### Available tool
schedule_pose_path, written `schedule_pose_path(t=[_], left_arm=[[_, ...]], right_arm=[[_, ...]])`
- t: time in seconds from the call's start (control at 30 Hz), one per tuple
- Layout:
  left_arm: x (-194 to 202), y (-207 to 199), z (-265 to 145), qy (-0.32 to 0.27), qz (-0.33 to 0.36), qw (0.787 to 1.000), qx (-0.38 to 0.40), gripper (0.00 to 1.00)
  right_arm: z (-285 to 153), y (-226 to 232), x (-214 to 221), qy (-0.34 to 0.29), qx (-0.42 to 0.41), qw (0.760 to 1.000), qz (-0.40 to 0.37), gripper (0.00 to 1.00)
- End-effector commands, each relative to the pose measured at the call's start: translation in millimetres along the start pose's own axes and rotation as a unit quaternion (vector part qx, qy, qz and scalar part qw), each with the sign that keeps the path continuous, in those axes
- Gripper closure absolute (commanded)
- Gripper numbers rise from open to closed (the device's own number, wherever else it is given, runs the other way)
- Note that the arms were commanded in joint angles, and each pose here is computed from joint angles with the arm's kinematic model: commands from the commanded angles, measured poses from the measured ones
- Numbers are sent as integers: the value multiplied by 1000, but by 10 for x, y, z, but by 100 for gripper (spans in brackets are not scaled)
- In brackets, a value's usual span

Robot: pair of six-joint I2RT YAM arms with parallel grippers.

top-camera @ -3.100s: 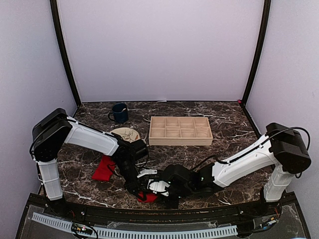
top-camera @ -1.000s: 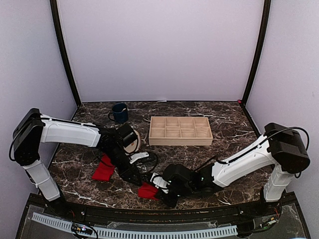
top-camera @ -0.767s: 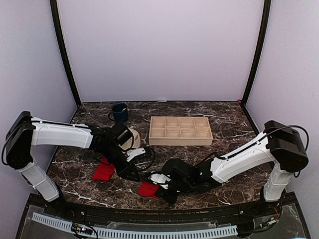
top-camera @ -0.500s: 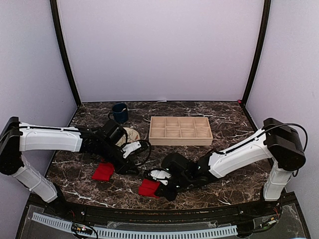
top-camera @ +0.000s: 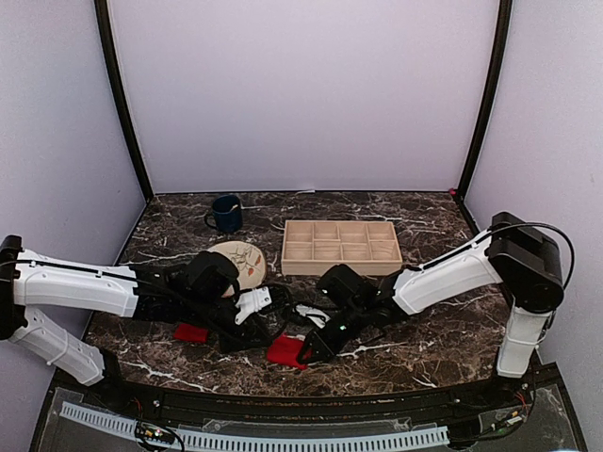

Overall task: Roll the socks
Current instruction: Roll the sock at the center of the board.

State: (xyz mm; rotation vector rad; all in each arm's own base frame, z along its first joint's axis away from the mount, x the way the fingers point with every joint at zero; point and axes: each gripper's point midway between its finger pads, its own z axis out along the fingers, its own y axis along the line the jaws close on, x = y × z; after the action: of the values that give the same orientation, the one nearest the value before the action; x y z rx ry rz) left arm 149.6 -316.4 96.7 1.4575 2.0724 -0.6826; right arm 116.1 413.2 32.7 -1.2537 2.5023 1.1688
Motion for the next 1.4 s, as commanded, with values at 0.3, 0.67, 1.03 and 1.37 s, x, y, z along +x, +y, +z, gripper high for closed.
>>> schedule_pose_path(t=[0.3, 0.67, 1.03, 1.37], left_arm=[[22, -158, 145, 10, 79, 997, -9, 66], [132, -211, 351, 69, 132, 989, -17, 65], [124, -280, 453, 77, 167, 983, -13, 62], [188, -358, 569, 91, 200, 976, 10, 62]], right_arm=[[-61, 165, 1, 21, -149, 981, 123, 99], [-139, 52, 30, 11, -178, 965, 192, 100], [-136, 54, 93, 9, -196, 956, 218, 100], [-126, 56, 144, 14, -201, 955, 219, 100]])
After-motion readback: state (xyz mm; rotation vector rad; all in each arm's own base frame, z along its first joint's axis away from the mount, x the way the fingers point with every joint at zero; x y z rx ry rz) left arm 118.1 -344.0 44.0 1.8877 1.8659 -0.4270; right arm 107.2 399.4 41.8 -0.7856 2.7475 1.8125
